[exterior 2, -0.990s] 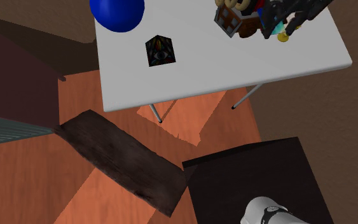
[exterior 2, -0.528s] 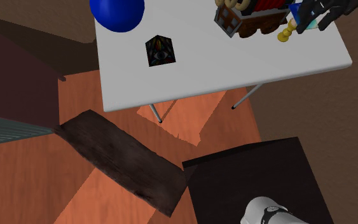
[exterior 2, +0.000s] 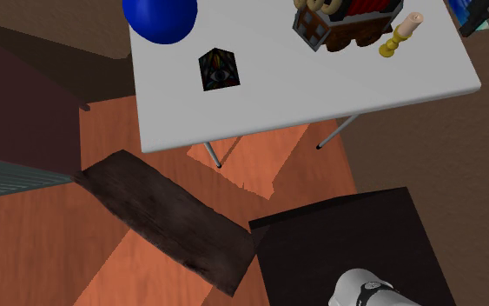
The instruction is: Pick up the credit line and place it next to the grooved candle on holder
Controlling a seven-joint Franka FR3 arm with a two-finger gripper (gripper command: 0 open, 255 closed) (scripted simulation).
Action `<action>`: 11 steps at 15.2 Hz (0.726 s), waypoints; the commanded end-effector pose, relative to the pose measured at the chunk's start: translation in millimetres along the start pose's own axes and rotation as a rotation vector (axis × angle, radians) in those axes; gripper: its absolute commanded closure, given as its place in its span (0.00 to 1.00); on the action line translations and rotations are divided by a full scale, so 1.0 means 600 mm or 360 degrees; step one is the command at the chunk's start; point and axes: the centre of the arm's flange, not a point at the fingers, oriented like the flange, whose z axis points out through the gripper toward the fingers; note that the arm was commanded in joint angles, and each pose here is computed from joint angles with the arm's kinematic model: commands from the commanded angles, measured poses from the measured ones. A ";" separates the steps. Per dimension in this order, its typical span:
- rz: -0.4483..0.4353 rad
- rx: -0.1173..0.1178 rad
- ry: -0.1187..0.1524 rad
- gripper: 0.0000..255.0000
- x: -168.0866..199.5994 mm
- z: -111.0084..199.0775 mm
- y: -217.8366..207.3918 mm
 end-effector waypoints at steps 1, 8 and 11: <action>-0.0002 -0.0001 0.0000 1.00 -0.001 0.000 0.044; -0.0002 -0.0001 0.0000 1.00 0.001 0.014 0.142; -0.0002 -0.0001 0.0000 1.00 0.005 0.040 0.142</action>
